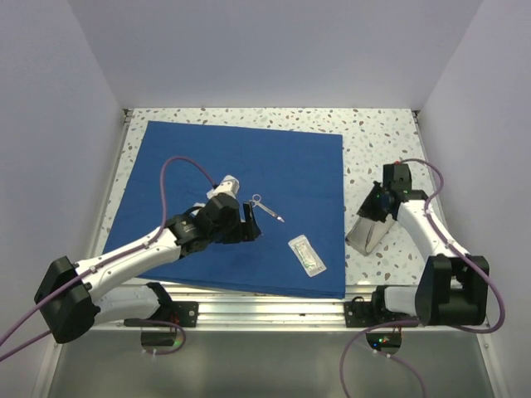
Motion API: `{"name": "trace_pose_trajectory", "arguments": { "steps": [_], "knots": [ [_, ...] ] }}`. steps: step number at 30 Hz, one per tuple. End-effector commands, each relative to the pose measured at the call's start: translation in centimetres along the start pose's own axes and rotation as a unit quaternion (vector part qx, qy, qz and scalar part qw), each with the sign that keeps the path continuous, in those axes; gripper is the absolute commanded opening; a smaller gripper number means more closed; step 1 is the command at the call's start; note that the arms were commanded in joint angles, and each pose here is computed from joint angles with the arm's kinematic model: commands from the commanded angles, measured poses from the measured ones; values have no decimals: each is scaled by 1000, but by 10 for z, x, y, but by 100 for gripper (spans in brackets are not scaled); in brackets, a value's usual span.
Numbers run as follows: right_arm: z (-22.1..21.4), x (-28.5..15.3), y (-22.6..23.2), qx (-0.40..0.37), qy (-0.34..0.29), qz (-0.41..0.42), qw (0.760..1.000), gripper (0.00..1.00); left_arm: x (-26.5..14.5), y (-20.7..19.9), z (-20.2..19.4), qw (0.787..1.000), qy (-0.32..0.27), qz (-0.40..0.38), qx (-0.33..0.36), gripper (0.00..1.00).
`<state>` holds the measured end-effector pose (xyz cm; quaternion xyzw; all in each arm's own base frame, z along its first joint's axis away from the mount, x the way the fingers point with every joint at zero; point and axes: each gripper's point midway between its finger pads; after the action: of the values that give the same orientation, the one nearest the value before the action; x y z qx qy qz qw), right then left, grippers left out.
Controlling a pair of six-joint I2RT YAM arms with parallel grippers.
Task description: Prepare the surgical pack
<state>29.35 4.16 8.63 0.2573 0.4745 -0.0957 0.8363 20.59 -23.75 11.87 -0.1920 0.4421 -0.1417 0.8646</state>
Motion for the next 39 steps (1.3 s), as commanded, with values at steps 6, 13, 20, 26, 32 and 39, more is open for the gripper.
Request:
{"name": "trace_pose_trajectory", "arguments": {
  "steps": [6,13,20,26,32,39],
  "knots": [
    [-5,14,-64,38,25,-93,995,0,9,2,9,1000,9,-19,6,80],
    [-10,32,-75,51,44,-94,993,5,15,15,13,1000,13,1,-19,80],
    [-7,40,-72,45,51,-84,994,32,33,18,6,998,42,17,-39,78],
    [-1,19,-76,24,35,-103,994,54,49,27,1,992,73,77,-70,78],
    [20,-25,-60,-6,-20,-79,997,64,61,44,8,975,72,179,-114,77],
    [21,-46,-17,-84,-35,-37,995,64,71,48,4,945,69,278,-160,70]
  ]
}}
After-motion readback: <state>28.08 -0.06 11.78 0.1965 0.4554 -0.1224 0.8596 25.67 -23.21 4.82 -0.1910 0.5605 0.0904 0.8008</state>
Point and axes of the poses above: each gripper's point midway between its finger pads, its own x axis out along the fingers, its own y axis along the line the jaws close on, z = x × y, and after that the axes turned 1 degree about -x, right-handed
